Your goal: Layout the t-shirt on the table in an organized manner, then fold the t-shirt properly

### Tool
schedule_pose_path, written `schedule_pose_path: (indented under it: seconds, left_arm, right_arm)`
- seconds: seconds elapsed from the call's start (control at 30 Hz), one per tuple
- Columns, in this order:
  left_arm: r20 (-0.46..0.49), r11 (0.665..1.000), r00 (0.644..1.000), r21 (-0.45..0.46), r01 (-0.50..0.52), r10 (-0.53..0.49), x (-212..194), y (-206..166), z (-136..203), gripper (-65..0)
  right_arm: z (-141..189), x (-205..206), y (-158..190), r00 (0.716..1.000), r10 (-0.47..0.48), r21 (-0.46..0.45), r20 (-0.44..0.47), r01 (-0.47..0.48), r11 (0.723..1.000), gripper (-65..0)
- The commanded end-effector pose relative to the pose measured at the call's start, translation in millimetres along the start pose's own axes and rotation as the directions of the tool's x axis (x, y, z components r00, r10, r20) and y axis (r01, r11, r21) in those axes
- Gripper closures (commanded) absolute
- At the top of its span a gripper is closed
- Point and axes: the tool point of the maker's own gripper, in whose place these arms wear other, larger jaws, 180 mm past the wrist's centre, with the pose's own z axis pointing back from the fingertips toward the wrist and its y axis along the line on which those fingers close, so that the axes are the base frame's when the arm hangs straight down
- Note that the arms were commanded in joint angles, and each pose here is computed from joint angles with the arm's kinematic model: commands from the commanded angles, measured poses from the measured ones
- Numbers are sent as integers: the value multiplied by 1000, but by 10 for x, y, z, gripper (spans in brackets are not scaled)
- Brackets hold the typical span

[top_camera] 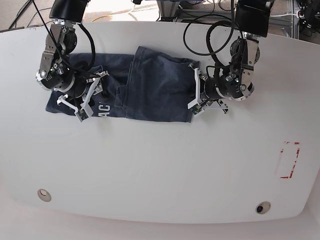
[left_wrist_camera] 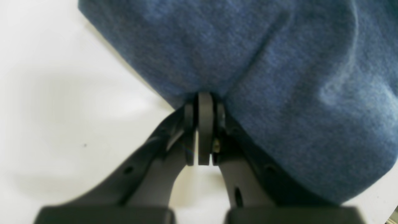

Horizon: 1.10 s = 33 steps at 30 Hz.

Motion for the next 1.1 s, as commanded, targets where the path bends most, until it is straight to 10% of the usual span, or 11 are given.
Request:
schedule_pose_path:
  seconds: [0.0, 0.17, 0.53, 1.07]
  left_arm:
    - [-63, 1000, 998, 14, 13, -12, -126, 19, -1, 0]
    - [-86, 1000, 996, 12, 11, -10, -245, 5, 12, 0]
    - [-92, 1000, 996, 17, 9, -7, -273, 30, 26, 0]
    - [-106, 1000, 994, 27, 16, -13, -334, 87, 59, 0]
  right_arm:
    - [280, 380, -124, 993, 42, -81, 113, -33, 996, -445]
    - [550, 455, -434, 986, -37, -193, 161, 68, 979, -575]
    - [696, -169, -1239, 932, -344, -280, 113, 362, 889, -582]
    - [639, -828, -1703, 755, -646, -45, 114, 653, 756, -577]
